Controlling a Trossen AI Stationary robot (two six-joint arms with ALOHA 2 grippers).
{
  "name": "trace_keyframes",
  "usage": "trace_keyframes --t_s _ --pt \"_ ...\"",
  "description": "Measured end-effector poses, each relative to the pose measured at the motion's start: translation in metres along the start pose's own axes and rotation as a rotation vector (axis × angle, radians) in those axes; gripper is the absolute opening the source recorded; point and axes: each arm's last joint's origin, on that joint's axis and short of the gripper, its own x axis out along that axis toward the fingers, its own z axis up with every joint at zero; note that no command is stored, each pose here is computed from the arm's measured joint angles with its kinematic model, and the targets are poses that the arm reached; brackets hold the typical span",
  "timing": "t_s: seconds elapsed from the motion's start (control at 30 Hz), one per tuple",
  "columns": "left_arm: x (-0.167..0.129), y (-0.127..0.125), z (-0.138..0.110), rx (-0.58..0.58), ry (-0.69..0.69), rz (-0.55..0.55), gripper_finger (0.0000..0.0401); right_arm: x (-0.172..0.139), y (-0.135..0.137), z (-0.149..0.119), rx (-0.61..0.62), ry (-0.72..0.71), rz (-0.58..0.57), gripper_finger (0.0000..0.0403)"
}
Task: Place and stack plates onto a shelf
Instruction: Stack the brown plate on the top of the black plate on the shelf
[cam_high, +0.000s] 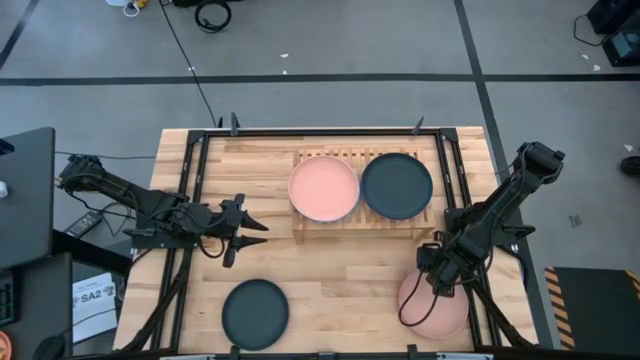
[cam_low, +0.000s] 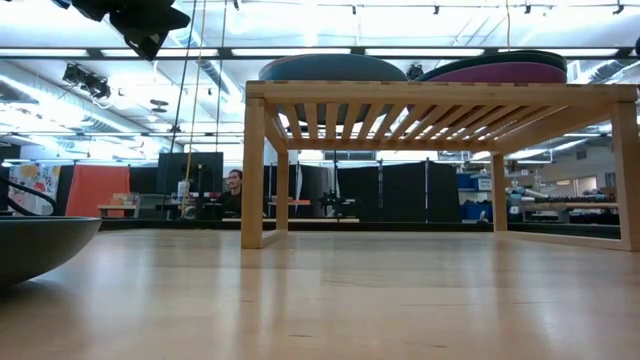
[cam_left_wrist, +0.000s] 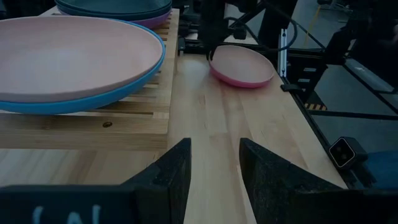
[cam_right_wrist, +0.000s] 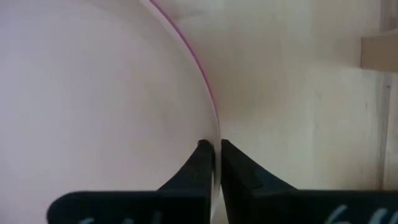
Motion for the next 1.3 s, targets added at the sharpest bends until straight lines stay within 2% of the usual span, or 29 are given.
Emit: trace_keyframes --t_s 0.2,0.57,0.9,1.3 --pt "0.000 0.000 0.000 0.000 0.000 0.000 0.0142 -0.009 0.005 0.004 -0.003 -0.032 0.002 0.0025" --pt "0.000 0.000 0.000 0.000 0.000 0.000 0.0142 -0.014 0.009 0.012 0.006 -0.228 -0.040 0.0022" --pt "0.000 0.000 0.000 0.000 0.000 0.000 0.0142 -0.015 0.017 0.017 0.017 -0.282 0.045 0.0016" --pt "0.000 0.000 0.000 0.000 0.000 0.000 0.0142 -0.022 0.017 0.019 0.028 -0.335 0.084 0.0016"
